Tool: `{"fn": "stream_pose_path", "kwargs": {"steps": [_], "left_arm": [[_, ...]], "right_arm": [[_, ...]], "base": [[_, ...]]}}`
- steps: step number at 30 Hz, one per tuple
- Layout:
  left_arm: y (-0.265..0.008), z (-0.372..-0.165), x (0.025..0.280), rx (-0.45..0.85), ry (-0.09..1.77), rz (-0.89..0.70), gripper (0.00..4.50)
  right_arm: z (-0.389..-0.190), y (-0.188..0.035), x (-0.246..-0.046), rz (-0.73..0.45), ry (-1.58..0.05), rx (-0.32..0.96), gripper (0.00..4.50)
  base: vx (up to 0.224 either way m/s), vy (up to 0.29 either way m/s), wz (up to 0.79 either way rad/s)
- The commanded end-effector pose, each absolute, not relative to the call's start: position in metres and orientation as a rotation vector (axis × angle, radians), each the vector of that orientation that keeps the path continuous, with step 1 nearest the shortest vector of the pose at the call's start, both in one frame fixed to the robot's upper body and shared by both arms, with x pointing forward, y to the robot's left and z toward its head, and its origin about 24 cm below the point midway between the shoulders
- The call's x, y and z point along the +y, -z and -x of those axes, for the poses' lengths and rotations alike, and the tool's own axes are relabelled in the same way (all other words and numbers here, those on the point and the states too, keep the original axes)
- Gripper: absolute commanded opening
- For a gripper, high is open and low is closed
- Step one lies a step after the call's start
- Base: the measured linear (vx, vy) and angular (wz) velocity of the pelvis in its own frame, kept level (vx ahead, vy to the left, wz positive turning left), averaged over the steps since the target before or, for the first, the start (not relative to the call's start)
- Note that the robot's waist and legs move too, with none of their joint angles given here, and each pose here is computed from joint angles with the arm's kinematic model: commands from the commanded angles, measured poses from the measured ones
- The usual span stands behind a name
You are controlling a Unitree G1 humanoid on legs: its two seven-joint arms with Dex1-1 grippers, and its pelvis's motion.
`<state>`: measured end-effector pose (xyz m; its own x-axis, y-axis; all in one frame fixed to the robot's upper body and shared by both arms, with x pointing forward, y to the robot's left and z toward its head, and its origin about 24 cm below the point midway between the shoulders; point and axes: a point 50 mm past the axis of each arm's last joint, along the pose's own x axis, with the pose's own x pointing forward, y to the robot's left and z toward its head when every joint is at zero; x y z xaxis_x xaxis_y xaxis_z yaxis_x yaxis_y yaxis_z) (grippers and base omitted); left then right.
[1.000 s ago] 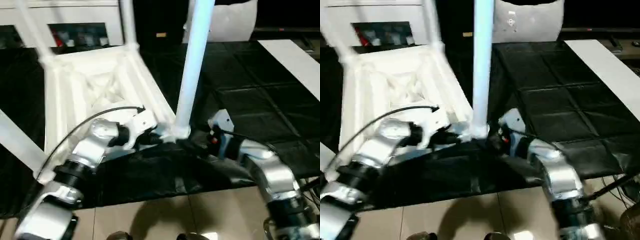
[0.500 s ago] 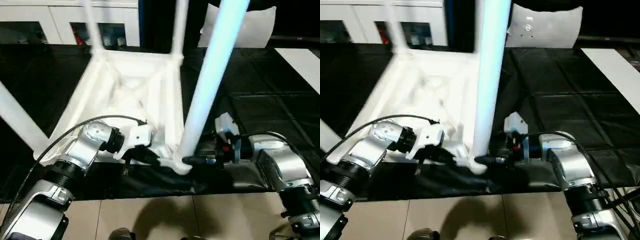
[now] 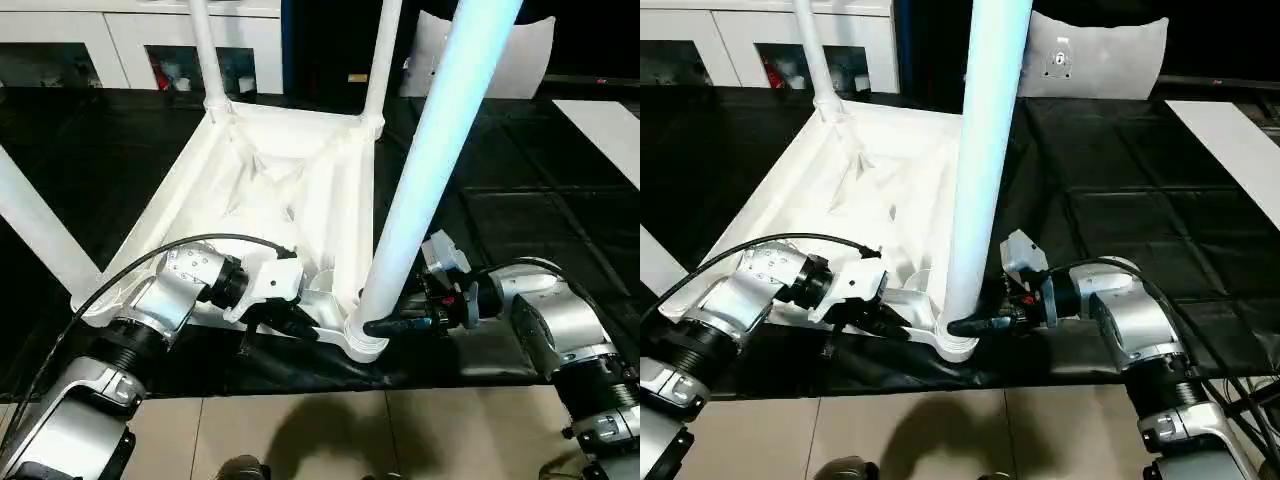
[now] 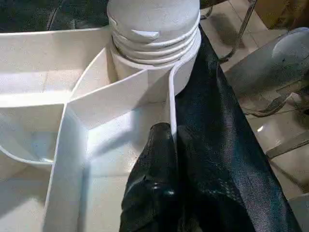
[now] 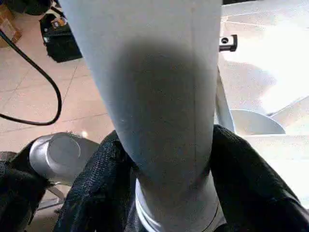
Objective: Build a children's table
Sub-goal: Rotate leg to tighten
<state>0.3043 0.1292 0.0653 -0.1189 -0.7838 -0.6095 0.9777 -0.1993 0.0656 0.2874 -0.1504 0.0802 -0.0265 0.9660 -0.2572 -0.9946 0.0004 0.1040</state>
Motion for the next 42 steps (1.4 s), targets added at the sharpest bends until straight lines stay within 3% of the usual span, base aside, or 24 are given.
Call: {"fn": "stream_pose_path", "kwargs": {"steps": [1,7,9,20,22,25,29,30,31,34,36,42], "left_arm": [[-0.053,-0.299,0.130,0.510,1.721,-0.659,0.00],[-0.055,-0.301,0.123,0.482,1.666,-0.564,0.00],[-0.056,-0.304,0.115,0.463,1.606,-0.506,0.00],[-0.059,-0.319,0.068,0.440,1.330,-0.350,0.00],[-0.059,-0.319,0.067,0.440,1.325,-0.348,0.00],[-0.065,-0.331,0.047,0.412,1.151,-0.298,0.00],[-0.070,-0.339,0.040,0.386,1.028,-0.257,0.00],[-0.071,-0.340,0.040,0.381,1.008,-0.257,0.00],[-0.071,-0.340,0.040,0.379,1.006,-0.259,0.00],[-0.072,-0.339,0.045,0.375,1.031,-0.280,0.00],[-0.069,-0.336,0.050,0.384,1.057,-0.303,0.00],[-0.058,-0.330,0.076,0.437,1.126,-0.387,0.00]], "right_arm": [[-0.283,-0.078,-0.149,0.111,-1.639,0.311,2.05],[-0.274,-0.074,-0.143,0.019,-1.612,0.331,1.97],[-0.272,-0.070,-0.132,-0.048,-1.528,0.337,1.96],[-0.279,-0.059,-0.064,-0.151,-1.105,0.335,1.96],[-0.279,-0.059,-0.063,-0.153,-1.098,0.335,1.96],[-0.299,-0.061,-0.038,-0.210,-0.792,0.331,1.96],[-0.309,-0.068,-0.026,-0.228,-0.670,0.305,1.96],[-0.310,-0.073,-0.025,-0.248,-0.672,0.275,1.96],[-0.311,-0.074,-0.025,-0.249,-0.672,0.268,2.66],[-0.310,-0.079,-0.033,-0.240,-0.703,0.209,2.66],[-0.307,-0.079,-0.041,-0.224,-0.732,0.184,3.09],[-0.297,-0.077,-0.077,-0.133,-0.866,0.124,3.56]], "base": [[0.000,0.000,0.00],[0.000,0.000,0.00],[0.000,0.000,0.00],[-0.034,0.005,-0.07],[0.000,0.000,0.00],[0.000,0.000,0.00],[0.000,0.000,0.00],[0.000,0.000,0.00],[0.000,0.000,0.00],[0.020,-0.004,0.01],[0.063,-0.024,0.04],[0.010,-0.006,0.00]]}}
